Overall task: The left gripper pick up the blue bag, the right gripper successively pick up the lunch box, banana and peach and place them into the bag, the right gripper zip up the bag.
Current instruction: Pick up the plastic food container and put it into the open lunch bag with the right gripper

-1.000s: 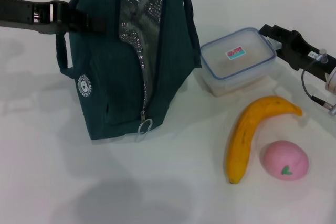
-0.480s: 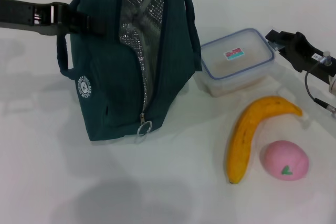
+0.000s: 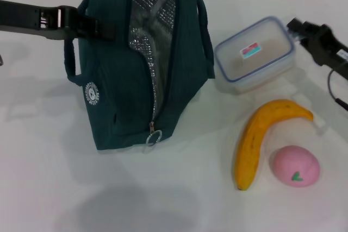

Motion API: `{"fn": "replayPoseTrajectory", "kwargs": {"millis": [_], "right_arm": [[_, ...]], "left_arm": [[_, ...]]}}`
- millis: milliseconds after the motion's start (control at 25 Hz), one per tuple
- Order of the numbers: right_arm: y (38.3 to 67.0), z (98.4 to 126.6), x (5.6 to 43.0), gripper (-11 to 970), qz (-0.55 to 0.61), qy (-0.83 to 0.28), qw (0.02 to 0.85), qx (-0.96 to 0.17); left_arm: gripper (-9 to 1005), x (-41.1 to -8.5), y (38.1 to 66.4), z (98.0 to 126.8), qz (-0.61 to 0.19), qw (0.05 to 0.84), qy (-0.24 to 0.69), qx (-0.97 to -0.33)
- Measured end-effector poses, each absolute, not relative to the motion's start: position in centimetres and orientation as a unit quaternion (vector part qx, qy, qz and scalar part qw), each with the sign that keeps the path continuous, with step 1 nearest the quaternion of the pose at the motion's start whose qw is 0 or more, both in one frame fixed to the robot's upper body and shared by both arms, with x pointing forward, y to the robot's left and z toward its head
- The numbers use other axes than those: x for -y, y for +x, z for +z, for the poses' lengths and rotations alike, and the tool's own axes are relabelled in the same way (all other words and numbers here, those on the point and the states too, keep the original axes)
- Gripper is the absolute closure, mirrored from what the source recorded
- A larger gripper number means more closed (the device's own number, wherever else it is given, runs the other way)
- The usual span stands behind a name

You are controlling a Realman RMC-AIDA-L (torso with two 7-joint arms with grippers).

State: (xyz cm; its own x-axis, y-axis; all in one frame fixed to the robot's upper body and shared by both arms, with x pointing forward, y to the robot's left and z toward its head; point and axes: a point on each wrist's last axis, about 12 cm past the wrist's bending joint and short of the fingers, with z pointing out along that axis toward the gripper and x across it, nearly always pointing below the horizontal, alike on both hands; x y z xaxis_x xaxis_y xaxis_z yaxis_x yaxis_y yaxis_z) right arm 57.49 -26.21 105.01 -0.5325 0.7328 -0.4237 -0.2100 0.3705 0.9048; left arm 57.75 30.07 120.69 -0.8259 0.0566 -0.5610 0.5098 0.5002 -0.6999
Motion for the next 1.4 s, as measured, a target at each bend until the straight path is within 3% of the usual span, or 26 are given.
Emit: {"fn": "replayPoseTrajectory", "kwargs": {"millis": [720, 1200, 1400], "right_arm": [[56.1, 109.9, 28.0, 864, 0.657, 0.186, 0.523, -0.511], [59.5, 115.2, 22.2, 863, 0.755, 0.098, 0.464, -0.452], [60.0, 115.4, 20.2, 863, 0.763, 0.081, 0.434, -0.472]], "left_arm": [[953, -28.2, 57.8, 120.0, -0.487, 0.219, 0.179, -0.826], [952, -26.4, 58.0, 119.3, -0.494, 0.199, 0.191, -0.825], [952, -25.8, 58.1, 119.3, -0.495, 0.194, 0.2, -0.823]]}}
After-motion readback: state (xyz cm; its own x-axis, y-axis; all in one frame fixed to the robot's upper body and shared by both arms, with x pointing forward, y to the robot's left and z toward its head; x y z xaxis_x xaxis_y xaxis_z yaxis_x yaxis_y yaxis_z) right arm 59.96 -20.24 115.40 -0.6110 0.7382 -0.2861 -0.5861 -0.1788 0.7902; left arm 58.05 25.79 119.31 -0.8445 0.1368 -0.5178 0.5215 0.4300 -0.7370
